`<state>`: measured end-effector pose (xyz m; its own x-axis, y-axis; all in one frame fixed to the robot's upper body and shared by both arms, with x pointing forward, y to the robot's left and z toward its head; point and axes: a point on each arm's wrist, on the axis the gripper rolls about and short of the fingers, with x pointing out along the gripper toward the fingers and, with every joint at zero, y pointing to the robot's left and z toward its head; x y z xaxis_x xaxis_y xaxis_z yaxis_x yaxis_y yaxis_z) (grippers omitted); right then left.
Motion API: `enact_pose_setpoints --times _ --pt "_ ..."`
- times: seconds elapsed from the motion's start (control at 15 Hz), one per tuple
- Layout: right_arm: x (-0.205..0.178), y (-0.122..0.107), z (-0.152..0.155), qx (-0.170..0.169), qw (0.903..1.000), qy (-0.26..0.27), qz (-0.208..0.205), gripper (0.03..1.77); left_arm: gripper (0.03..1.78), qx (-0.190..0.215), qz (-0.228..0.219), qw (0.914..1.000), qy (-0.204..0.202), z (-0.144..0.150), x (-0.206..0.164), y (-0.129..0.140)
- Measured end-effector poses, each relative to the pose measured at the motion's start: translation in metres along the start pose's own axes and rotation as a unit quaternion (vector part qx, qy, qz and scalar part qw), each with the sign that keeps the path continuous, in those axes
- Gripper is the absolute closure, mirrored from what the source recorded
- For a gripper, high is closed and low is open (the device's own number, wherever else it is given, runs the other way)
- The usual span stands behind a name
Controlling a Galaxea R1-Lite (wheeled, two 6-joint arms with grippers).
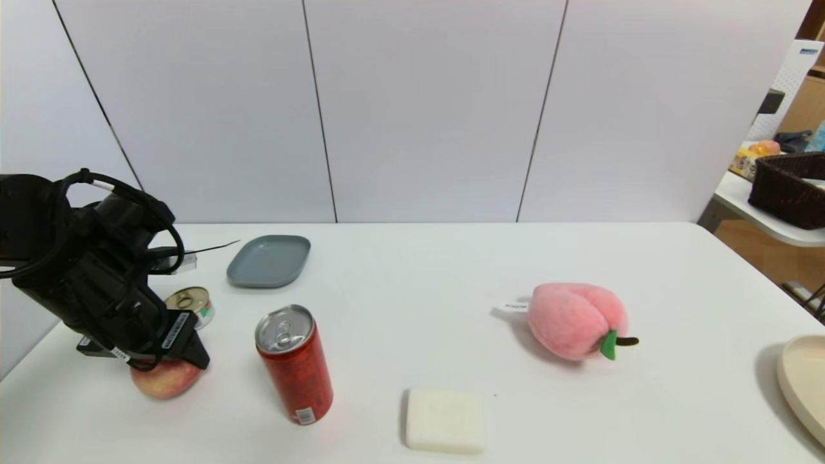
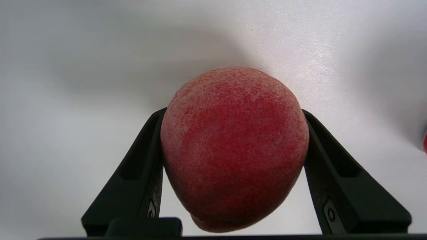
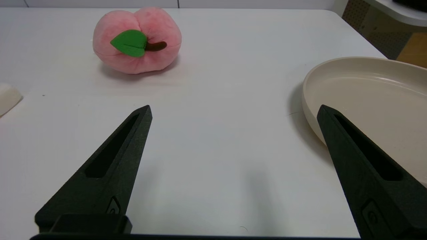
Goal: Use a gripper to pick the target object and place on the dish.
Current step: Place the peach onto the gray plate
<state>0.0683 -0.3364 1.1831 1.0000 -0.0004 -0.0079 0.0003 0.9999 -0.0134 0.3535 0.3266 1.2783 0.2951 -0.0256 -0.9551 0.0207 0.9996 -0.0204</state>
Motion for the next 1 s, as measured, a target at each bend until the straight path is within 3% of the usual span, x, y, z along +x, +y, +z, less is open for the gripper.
enact_pose_setpoints --times 0.27,0.47,0.6,0.73,1.0 --pt "0.0 0.0 0.0 0.0 1.0 0.0 0.0 0.09 0.62 0.005 -0.015 0.9992 -0.037 -0.007 -0.02 -0.004" --pt "0.0 0.0 0.0 0.0 1.0 0.0 0.0 0.09 0.62 0.018 -0.024 0.9936 -0.109 0.0 -0.034 -0.01" --pt "0.0 0.0 0.0 0.0 1.0 0.0 0.0 0.09 0.63 0.026 -0.028 0.9819 -0.185 0.016 -0.045 -0.014" --pt "0.0 0.0 0.0 0.0 1.0 0.0 0.0 0.09 0.63 0.035 -0.031 0.9641 -0.261 0.039 -0.057 -0.017" --pt "0.0 0.0 0.0 0.0 1.0 0.0 0.0 0.09 0.63 0.05 -0.033 0.9362 -0.346 0.08 -0.061 -0.023"
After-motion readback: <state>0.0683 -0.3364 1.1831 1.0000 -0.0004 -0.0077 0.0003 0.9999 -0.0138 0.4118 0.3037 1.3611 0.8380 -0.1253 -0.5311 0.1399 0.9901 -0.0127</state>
